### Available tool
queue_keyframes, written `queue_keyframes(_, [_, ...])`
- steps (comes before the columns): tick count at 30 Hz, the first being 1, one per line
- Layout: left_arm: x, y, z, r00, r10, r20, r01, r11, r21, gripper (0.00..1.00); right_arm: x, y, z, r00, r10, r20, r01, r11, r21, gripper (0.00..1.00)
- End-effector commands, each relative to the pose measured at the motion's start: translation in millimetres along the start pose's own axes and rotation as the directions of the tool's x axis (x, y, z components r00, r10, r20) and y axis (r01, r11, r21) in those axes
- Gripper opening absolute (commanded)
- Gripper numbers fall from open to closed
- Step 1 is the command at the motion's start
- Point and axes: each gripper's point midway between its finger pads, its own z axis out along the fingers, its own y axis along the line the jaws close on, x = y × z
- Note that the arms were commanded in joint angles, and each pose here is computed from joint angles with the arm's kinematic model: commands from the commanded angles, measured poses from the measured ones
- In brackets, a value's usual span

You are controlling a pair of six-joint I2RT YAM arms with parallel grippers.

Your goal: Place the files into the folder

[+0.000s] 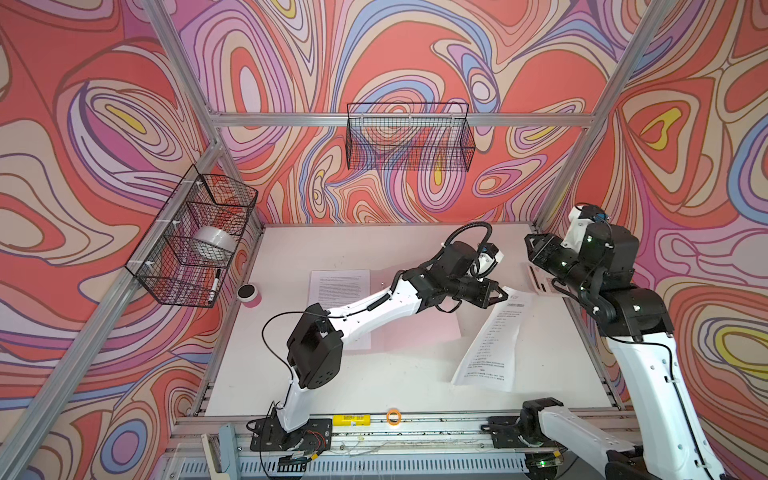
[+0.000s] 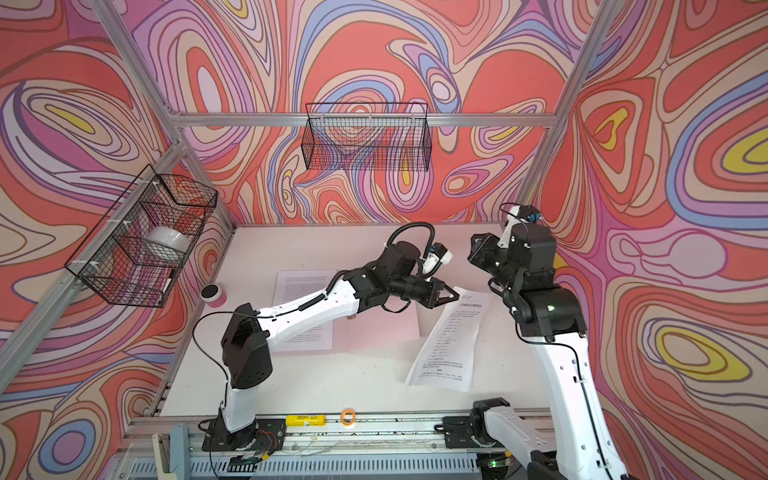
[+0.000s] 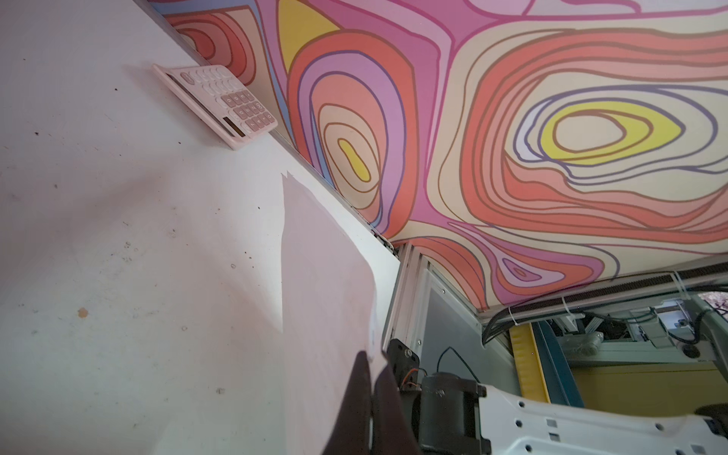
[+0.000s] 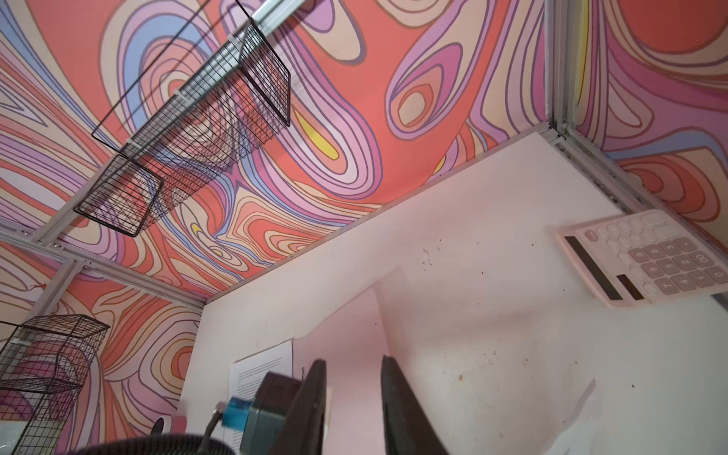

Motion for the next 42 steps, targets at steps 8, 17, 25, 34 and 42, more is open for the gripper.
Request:
queue_keyframes(8, [-25.2, -32.3, -143.7, 0.976, 0.202, 0.083, -0.168, 0.939, -0.301, 0.00, -1.8, 24.6, -6.3, 0.995, -0.095, -0.027, 0.091, 0.989, -0.119, 0.48])
queue_keyframes(17, [-65.0, 25.0, -237.7, 0.965, 0.168, 0.202, -0.067, 0.900, -0.430, 0.00, 46.1, 59.8, 21.2, 0.984, -0.128, -0.126, 0.060, 0.896, -0.441, 0.62])
queue_keyframes(25, [-100.1, 2.1, -262.5, 0.943, 0.231, 0.240, -0.113, 0.900, -0.420, 0.00, 93.2, 86.4, 24.8, 0.961, -0.181, -0.208, -0.025, 0.694, -0.720, 0.79])
queue_keyframes(34, [-110.3, -38.9, -274.3, 0.937, 0.227, 0.265, -0.137, 0.938, -0.320, 0.00, 126.4, 81.9, 27.1, 0.950, -0.231, -0.209, -0.037, 0.583, -0.811, 0.81])
queue_keyframes(42, [-107.7, -83.1, -301.5, 0.916, 0.253, 0.313, -0.179, 0.953, -0.246, 0.00, 128.4, 90.9, 10.7, 0.950, -0.285, -0.130, 0.020, 0.468, -0.883, 0.85])
